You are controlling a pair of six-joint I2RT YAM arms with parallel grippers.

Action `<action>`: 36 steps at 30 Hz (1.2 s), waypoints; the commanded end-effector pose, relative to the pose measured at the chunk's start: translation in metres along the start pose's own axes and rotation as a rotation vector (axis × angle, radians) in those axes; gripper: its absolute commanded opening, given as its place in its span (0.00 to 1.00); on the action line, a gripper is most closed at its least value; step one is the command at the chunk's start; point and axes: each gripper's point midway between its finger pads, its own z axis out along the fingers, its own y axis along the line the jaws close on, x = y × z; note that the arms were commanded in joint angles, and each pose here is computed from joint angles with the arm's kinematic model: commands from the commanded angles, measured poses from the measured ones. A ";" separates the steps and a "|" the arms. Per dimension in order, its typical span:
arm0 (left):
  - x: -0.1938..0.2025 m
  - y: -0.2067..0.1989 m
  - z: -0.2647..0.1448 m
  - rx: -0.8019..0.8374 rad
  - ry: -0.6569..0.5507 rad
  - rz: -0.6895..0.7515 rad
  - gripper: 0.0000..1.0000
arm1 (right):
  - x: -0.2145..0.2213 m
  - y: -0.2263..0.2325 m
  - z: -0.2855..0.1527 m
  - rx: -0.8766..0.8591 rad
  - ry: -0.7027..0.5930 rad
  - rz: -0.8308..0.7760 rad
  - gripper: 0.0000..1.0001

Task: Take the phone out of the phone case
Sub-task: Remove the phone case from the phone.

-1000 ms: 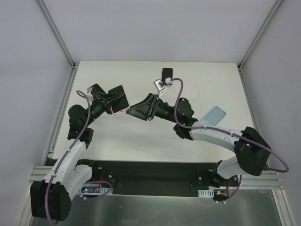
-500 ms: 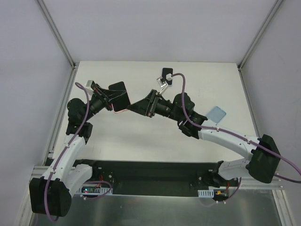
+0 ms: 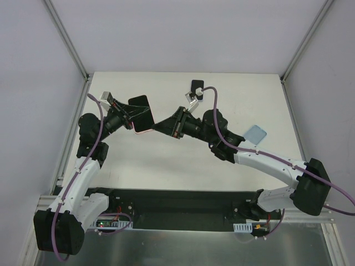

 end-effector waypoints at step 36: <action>0.002 -0.023 -0.001 0.132 0.058 -0.074 0.00 | -0.001 0.134 -0.014 -0.642 -0.039 -0.148 0.01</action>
